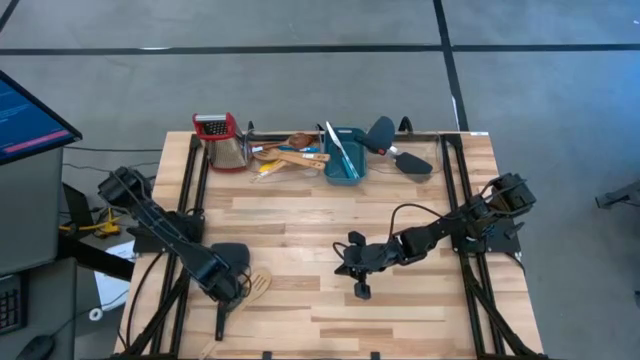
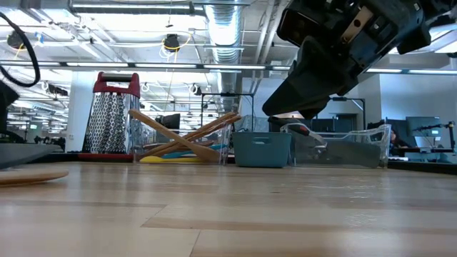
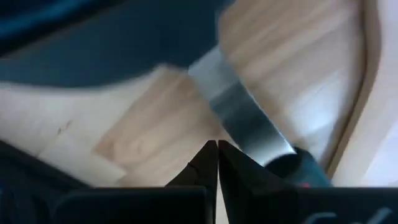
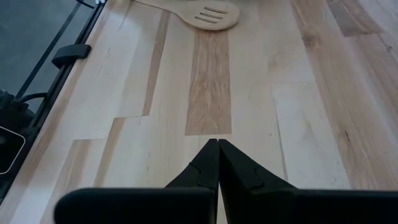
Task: Pick & Place Kitchen Items
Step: Put the black spatula into the right transparent bin
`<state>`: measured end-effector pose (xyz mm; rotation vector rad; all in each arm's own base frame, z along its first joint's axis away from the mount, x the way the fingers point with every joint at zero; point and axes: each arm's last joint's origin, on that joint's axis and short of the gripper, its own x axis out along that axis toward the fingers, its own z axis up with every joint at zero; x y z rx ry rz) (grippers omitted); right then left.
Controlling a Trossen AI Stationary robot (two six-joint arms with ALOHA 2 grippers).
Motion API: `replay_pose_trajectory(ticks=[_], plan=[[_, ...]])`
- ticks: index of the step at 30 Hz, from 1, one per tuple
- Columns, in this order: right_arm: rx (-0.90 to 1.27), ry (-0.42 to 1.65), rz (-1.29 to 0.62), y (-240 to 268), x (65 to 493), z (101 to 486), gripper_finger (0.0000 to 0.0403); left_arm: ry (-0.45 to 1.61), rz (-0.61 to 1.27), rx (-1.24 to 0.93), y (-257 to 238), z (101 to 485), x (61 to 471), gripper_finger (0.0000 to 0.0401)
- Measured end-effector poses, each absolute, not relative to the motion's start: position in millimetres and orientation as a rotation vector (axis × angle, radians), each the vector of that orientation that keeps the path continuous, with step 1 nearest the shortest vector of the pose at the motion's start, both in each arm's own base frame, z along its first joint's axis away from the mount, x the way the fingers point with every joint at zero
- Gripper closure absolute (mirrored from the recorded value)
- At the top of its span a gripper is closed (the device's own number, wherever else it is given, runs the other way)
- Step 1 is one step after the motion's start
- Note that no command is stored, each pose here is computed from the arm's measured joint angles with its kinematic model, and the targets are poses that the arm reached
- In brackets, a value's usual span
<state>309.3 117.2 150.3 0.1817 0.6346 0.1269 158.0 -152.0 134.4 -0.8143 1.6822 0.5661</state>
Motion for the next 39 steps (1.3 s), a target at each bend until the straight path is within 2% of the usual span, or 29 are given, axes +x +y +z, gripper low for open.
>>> replay_pose_trajectory(ticks=[7, 19, 39], plan=[[0.182, 0.634, 0.127, 117, 309, 150, 0.0403, 1.522, 0.577, -0.745, -139, 133, 170, 0.04], [0.182, 0.634, 0.127, 117, 309, 150, 0.0403, 1.504, 0.535, -0.738, -104, 120, 183, 0.04], [0.183, 0.633, 0.125, 116, 309, 150, 0.0403, 1.297, 0.508, -0.596, -60, 121, 212, 0.04]])
